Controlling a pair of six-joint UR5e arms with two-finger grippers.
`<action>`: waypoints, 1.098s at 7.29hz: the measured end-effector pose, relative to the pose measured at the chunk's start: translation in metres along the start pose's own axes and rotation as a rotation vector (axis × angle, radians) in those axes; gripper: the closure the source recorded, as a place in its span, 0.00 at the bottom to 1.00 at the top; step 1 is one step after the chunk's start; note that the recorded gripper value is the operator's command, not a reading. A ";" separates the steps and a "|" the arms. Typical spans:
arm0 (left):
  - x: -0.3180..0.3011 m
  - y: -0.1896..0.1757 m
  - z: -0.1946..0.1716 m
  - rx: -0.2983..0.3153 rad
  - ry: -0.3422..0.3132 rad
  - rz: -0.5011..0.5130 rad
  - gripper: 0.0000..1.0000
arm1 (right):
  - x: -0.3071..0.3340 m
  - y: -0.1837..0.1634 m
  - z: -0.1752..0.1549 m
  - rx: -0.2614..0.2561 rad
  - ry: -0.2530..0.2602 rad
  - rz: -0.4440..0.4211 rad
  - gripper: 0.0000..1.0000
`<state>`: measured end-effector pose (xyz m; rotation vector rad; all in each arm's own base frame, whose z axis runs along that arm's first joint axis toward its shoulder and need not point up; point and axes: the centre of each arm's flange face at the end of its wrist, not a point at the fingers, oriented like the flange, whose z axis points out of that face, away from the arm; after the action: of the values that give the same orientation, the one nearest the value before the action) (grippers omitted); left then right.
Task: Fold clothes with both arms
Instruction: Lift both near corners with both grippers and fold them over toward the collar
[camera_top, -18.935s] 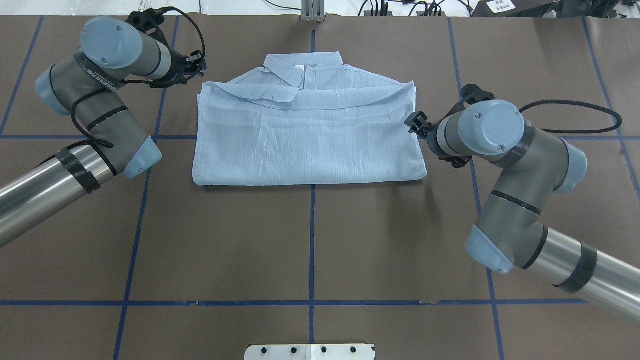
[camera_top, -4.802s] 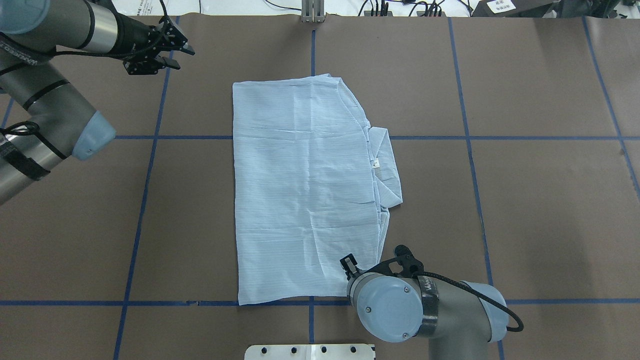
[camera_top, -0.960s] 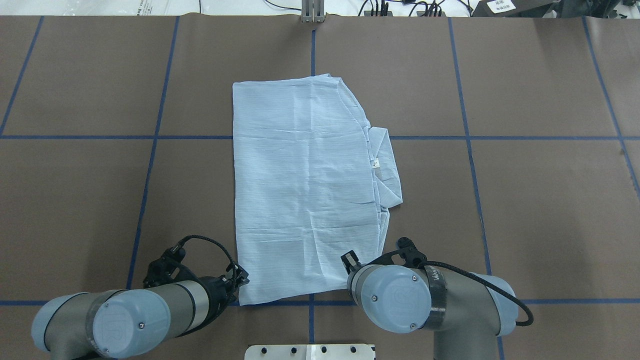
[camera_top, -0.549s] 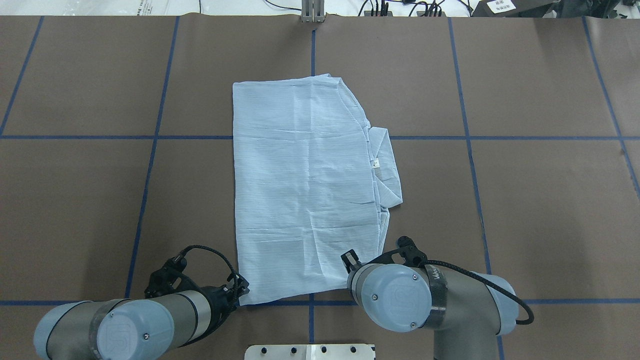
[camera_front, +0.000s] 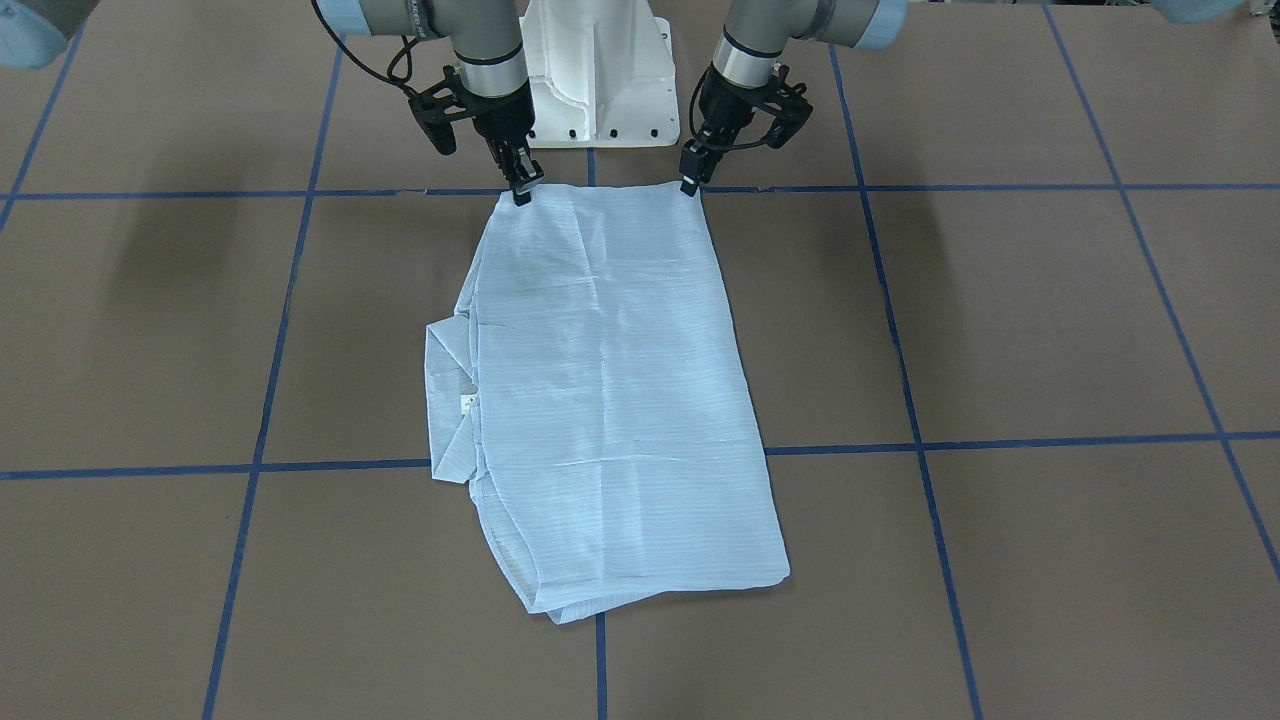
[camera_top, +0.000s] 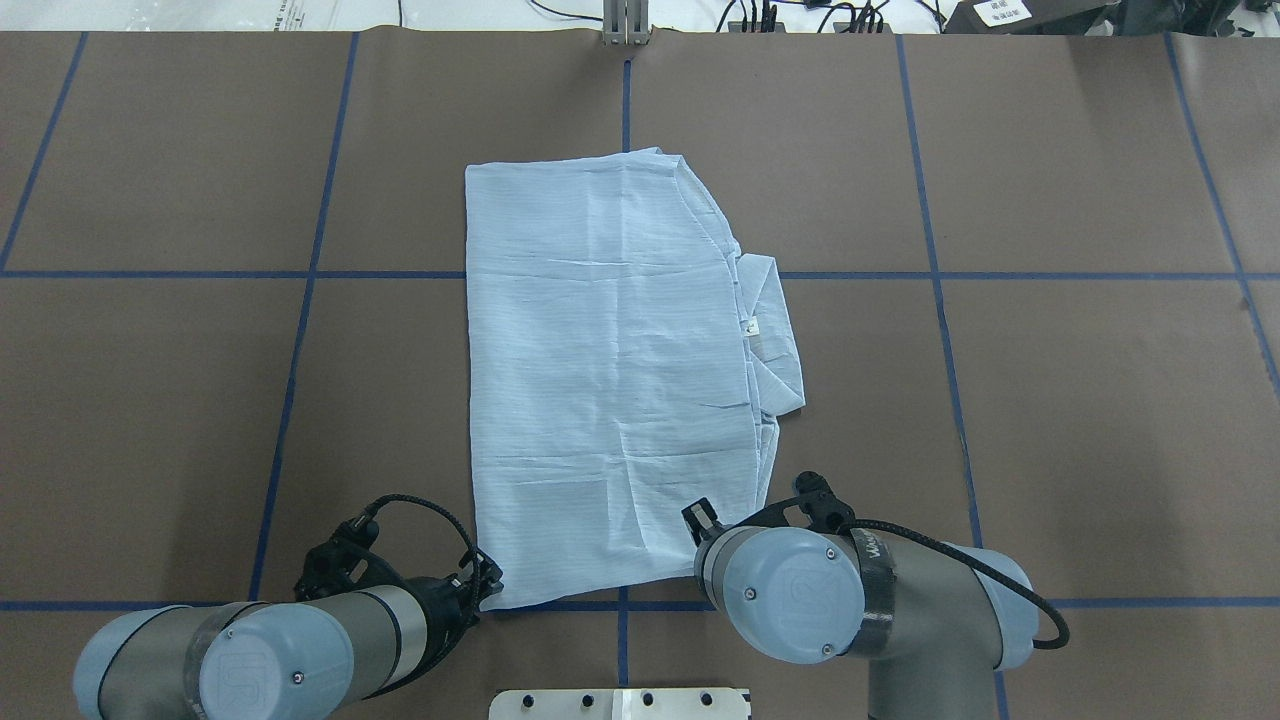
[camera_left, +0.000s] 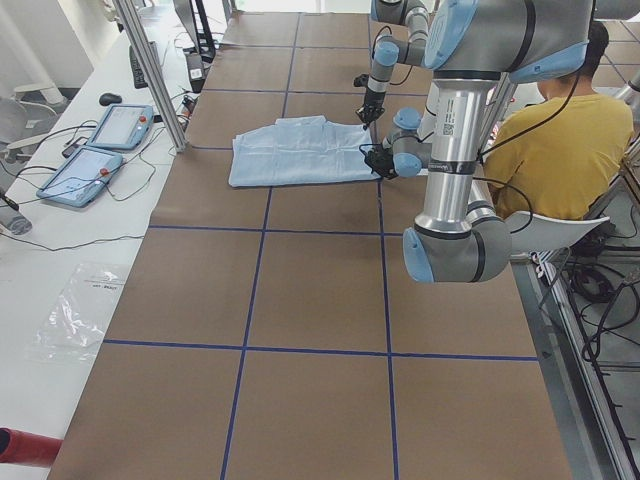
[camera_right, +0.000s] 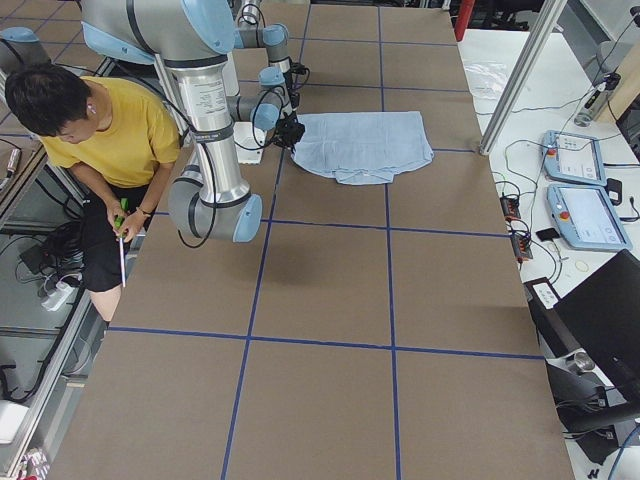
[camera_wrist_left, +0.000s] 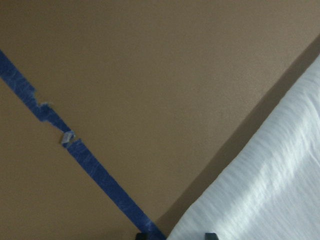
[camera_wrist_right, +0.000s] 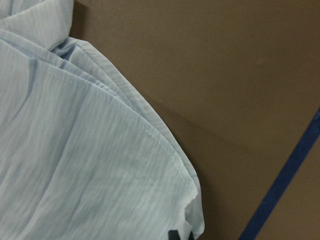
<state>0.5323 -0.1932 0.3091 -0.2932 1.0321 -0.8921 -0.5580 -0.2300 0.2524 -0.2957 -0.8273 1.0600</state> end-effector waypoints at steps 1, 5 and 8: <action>-0.001 0.001 0.001 0.000 -0.002 0.001 0.65 | 0.000 0.000 0.000 -0.001 0.000 0.000 1.00; -0.001 0.002 0.000 -0.002 -0.001 0.000 1.00 | -0.001 0.001 -0.001 -0.001 -0.001 0.000 1.00; 0.006 0.005 -0.013 -0.020 0.021 -0.003 1.00 | 0.000 0.000 0.000 -0.001 0.000 -0.001 1.00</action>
<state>0.5250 -0.1924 0.2961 -0.3028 1.0606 -0.8899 -0.5582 -0.2296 0.2522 -0.2960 -0.8283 1.0588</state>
